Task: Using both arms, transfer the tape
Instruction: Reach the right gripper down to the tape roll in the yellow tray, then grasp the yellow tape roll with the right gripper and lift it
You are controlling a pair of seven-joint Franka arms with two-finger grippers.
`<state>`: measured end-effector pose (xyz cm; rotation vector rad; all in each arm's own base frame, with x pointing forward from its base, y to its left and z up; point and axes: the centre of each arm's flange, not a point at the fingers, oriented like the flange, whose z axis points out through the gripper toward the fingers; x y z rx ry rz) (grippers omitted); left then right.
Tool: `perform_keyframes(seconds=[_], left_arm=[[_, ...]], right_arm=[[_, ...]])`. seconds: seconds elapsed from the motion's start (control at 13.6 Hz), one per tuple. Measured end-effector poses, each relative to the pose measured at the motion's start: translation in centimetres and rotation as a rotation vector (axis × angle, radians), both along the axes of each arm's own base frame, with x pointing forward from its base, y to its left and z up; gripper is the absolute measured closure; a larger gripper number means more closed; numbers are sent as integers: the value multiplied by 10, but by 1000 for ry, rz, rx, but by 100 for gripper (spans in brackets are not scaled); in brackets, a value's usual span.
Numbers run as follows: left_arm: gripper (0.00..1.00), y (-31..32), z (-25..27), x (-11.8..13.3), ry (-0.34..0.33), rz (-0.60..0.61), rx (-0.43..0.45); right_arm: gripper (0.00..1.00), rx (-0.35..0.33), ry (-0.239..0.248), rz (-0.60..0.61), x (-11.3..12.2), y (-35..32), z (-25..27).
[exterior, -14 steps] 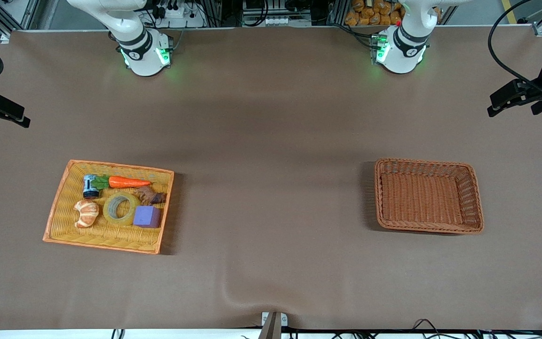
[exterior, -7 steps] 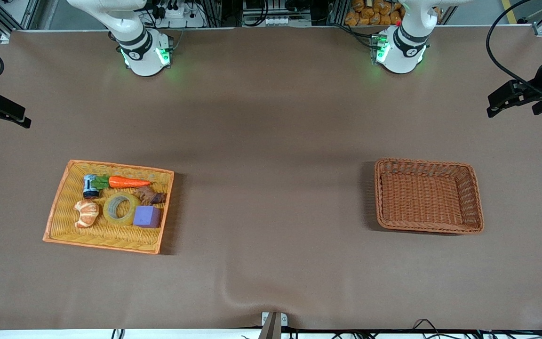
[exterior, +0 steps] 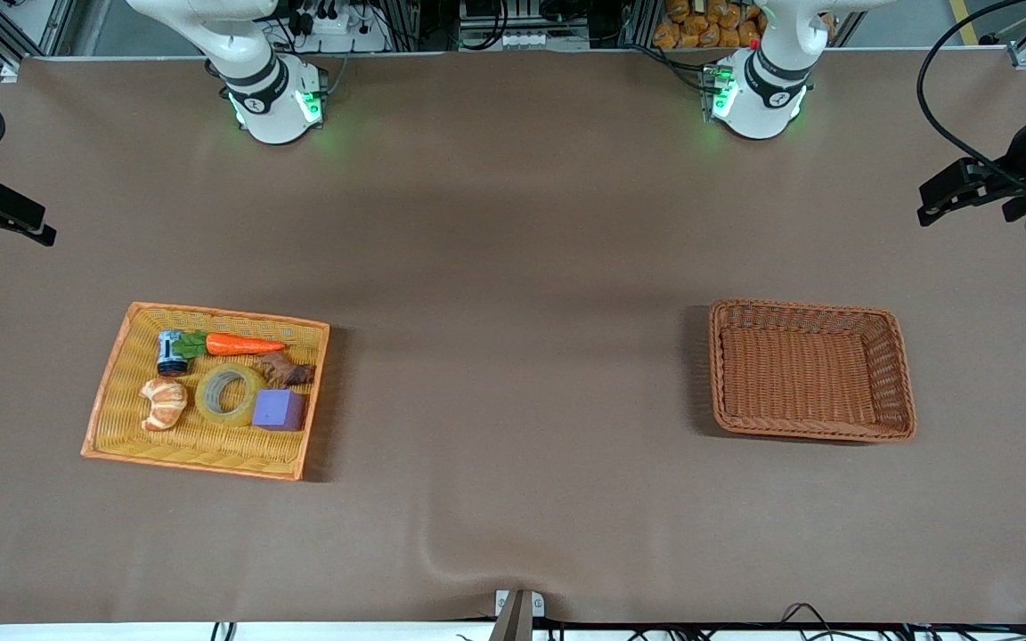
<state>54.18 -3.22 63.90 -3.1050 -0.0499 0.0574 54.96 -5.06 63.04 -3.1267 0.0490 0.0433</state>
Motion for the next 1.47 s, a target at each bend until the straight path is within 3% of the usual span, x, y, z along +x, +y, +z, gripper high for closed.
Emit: perform_keyframes(seconds=[0.44,0.74,1.11,1.47], left_arm=[[0,-6,-24,12,45,-11,0],[0,-6,-26,13,47,-12,0],[0,-7,-35,20,47,-12,-1],[0,-14,-68,42,49,-25,-5]], right_arm=[[0,1,2,2,3,1,-13],[0,0,-24,59,27,32,-83],[0,-5,25,239,75,80,-212],[0,63,71,505,87,70,-282]])
